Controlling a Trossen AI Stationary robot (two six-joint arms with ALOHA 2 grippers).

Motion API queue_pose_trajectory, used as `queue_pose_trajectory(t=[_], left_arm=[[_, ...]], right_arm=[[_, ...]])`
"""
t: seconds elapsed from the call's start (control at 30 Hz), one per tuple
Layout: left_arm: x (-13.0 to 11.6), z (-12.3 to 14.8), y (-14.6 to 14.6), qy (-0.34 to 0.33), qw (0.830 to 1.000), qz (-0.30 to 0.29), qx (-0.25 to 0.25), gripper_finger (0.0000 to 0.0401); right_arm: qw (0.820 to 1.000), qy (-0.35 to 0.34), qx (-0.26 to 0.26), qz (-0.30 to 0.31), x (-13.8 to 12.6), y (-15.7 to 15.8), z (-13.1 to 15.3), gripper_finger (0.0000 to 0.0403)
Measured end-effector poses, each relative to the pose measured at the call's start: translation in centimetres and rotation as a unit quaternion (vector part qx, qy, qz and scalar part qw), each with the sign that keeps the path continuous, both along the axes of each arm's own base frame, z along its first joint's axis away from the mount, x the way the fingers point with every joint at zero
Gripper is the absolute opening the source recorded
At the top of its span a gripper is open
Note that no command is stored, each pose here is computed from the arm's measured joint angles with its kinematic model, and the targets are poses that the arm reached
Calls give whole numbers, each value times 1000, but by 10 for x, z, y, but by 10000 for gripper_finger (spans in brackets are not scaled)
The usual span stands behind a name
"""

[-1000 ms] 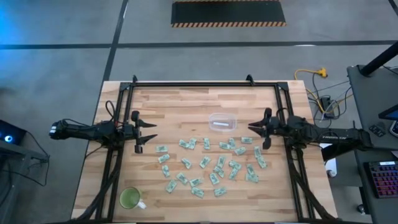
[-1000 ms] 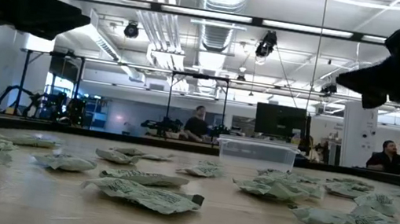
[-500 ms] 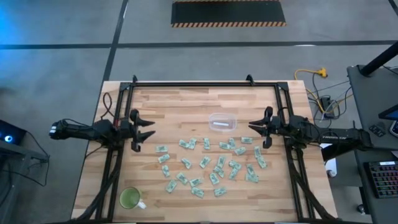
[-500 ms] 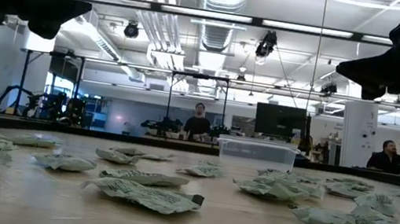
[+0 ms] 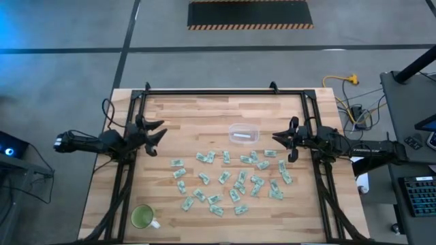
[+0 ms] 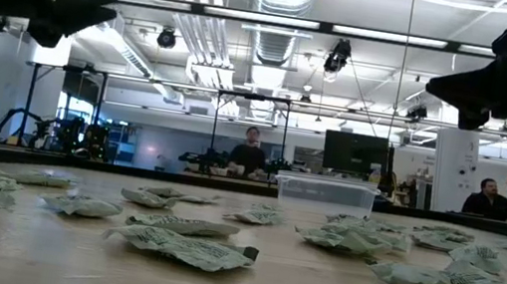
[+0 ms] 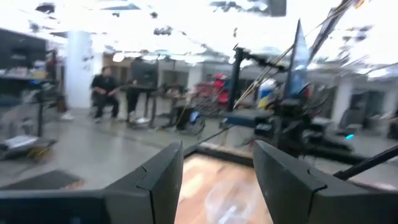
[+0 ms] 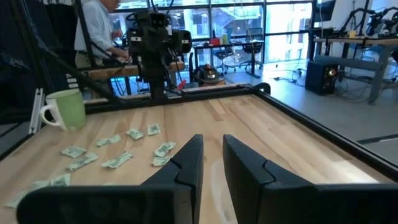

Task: Pick and place Stevia / Truvia into bins
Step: Put the stevia packet into the transparent bin

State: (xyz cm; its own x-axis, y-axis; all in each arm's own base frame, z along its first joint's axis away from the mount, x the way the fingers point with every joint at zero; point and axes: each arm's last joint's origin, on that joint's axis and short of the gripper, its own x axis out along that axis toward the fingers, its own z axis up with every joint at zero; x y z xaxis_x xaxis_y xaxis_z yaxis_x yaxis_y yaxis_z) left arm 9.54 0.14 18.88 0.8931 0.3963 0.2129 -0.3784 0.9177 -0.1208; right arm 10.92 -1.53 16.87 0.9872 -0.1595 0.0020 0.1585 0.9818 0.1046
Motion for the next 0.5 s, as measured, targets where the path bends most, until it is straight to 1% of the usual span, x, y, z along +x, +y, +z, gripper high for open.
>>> queue_pose_trajectory(t=[0.07, 0.13, 0.2, 0.3, 0.37, 0.5], left_arm=[[1, 3, -1, -16, 1000, -24, 4, 178], [3, 4, -3, -18, 998, -51, 18, 178], [6, 5, -5, -17, 997, -62, 31, 178], [11, 11, -5, -31, 997, -54, 55, 178], [16, 14, -6, -26, 995, -47, 78, 178], [28, 34, -8, -26, 991, -29, 130, 178]], right_arm=[[1000, -4, 0, 0, 0, 0, 1, 54], [1000, -14, -2, 1, 0, 0, 3, 54], [1000, -26, -3, 1, 0, 0, 5, 54], [999, -41, -5, 1, 0, 0, 8, 54], [999, -43, -6, 1, 0, 0, 8, 54], [999, -43, -4, 1, 0, 0, 8, 54]])
